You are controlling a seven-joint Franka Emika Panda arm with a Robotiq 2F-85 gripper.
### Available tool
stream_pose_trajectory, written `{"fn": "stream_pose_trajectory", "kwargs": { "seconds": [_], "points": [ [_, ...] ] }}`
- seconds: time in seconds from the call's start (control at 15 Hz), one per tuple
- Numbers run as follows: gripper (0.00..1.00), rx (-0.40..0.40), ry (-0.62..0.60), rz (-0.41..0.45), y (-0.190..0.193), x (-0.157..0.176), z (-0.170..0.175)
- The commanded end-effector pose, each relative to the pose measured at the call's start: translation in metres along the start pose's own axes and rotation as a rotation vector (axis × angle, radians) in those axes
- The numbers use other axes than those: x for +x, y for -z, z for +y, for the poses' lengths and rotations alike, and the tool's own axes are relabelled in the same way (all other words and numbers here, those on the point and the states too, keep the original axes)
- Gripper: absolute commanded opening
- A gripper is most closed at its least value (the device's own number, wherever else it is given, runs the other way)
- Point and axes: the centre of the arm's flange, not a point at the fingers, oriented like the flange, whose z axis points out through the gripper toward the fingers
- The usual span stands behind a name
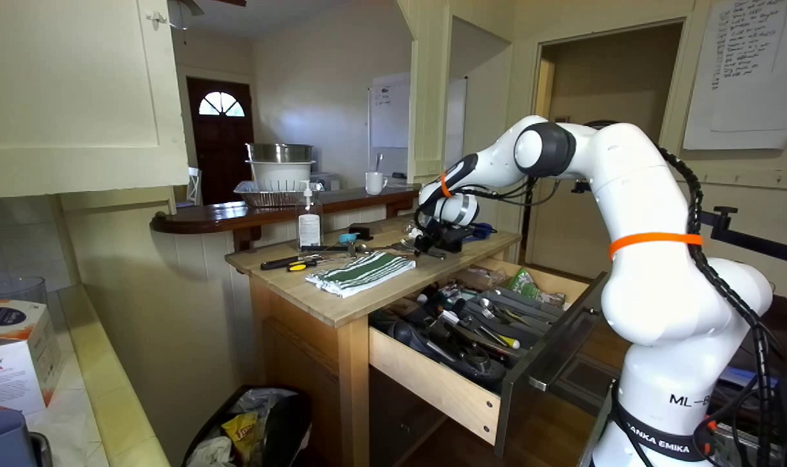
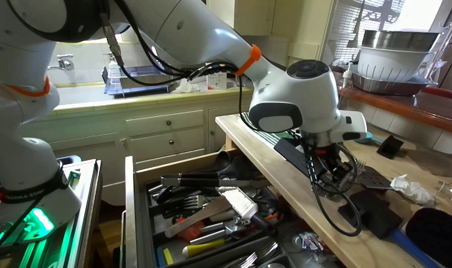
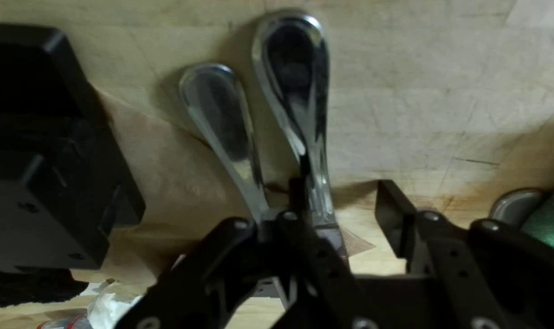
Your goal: Put the knife through the towel
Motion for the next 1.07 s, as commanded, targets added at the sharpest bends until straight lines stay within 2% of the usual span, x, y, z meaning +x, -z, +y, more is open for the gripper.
{"fn": "stream_pose_trajectory", "kwargs": {
  "seconds": [0.0, 0.07, 0.2, 0.27, 0.6, 1.0],
  "points": [
    [0.17, 0.04, 0.004, -0.046, -0.006, -0.007, 0.001],
    [0.12, 0.055, 0.015, -0.07, -0.002, -0.009, -0.001],
    [0.13, 0.091, 0.03, -0.123, 0.003, -0.012, -0.006],
    [0.04, 0.104, 0.041, -0.154, 0.005, -0.014, -0.008],
    [0.04, 0.105, 0.03, -0.229, 0.032, -0.011, -0.004],
    [0.04, 0.097, 0.008, -0.228, 0.069, -0.006, -0.003]
  ]
}}
